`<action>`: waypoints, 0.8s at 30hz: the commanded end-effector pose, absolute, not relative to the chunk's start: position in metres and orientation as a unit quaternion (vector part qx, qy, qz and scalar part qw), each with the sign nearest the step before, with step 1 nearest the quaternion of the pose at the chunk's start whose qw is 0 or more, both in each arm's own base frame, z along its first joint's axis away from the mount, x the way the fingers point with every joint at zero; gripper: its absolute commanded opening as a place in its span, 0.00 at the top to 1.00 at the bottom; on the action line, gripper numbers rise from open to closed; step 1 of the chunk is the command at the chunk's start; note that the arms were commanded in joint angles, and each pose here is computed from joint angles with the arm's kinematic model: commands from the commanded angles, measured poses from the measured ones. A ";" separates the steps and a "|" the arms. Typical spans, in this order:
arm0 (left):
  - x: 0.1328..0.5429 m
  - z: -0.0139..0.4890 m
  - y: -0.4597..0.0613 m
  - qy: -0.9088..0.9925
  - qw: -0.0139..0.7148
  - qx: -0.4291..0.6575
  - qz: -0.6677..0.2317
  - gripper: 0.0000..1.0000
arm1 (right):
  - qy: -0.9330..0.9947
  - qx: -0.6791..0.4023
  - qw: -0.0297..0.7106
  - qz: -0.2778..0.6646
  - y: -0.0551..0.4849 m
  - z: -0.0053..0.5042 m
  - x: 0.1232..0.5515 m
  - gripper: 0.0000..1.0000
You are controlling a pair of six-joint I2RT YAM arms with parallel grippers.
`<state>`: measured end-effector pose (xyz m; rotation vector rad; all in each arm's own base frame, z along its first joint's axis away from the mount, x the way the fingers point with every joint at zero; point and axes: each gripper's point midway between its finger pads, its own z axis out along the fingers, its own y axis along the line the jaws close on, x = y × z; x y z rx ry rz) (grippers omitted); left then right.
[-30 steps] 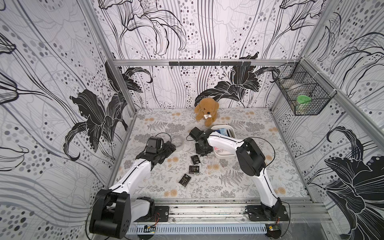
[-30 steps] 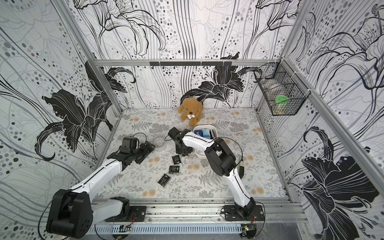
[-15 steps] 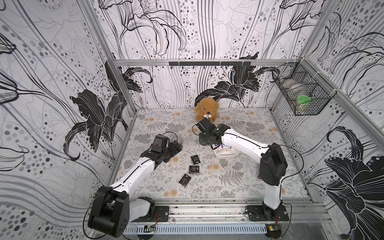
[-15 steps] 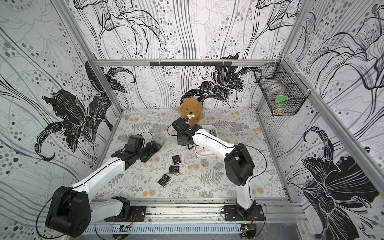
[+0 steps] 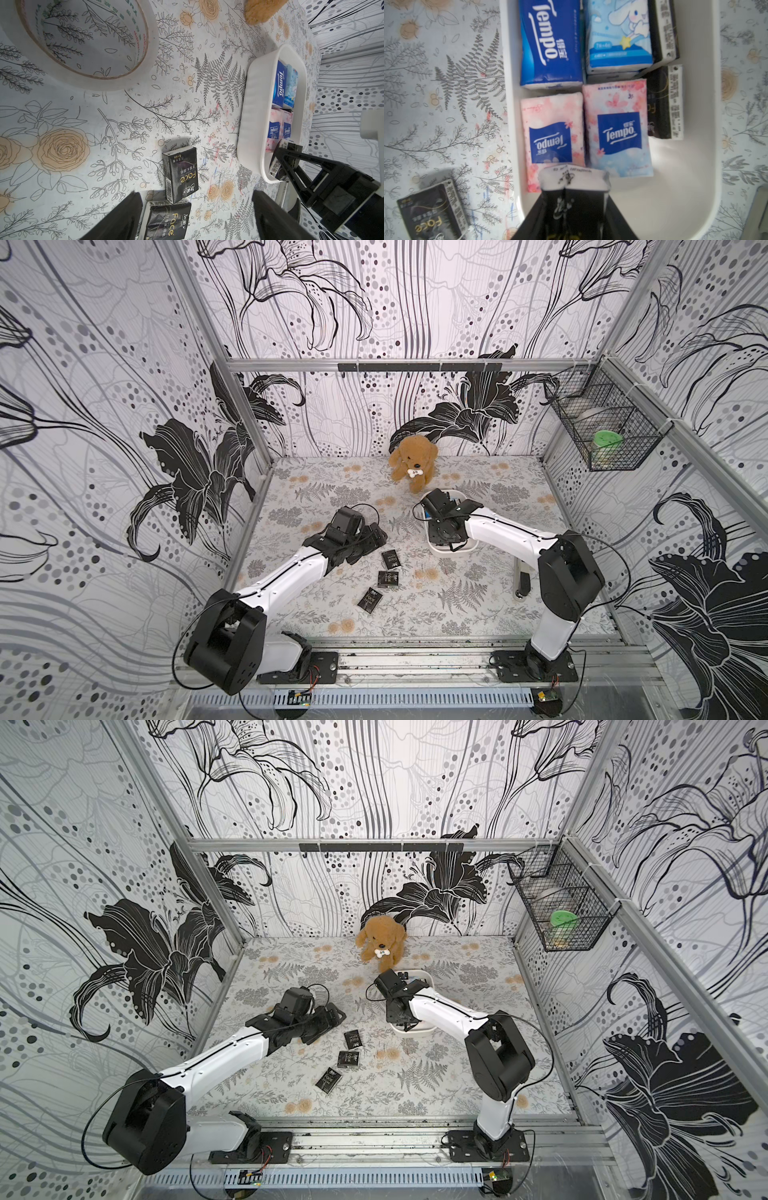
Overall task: Put the pocket tissues into the storage box
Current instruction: Place the pocket tissues in the storage box.
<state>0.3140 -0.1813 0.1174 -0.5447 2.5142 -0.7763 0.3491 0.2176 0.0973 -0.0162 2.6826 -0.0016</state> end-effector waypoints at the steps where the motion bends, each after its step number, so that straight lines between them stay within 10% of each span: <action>1: 0.326 0.130 -0.184 0.905 0.249 -0.195 -0.285 0.13 | 0.970 -0.007 0.243 -0.006 0.211 0.105 0.352 0.59; 14: 0.328 0.133 -0.183 0.908 0.253 -0.191 -0.275 0.12 | 0.970 -0.004 0.241 0.009 0.209 0.110 0.344 0.31; 24: 0.337 0.136 -0.182 0.909 0.262 -0.188 -0.265 0.12 | 0.970 -0.002 0.243 0.027 0.212 0.121 0.339 0.29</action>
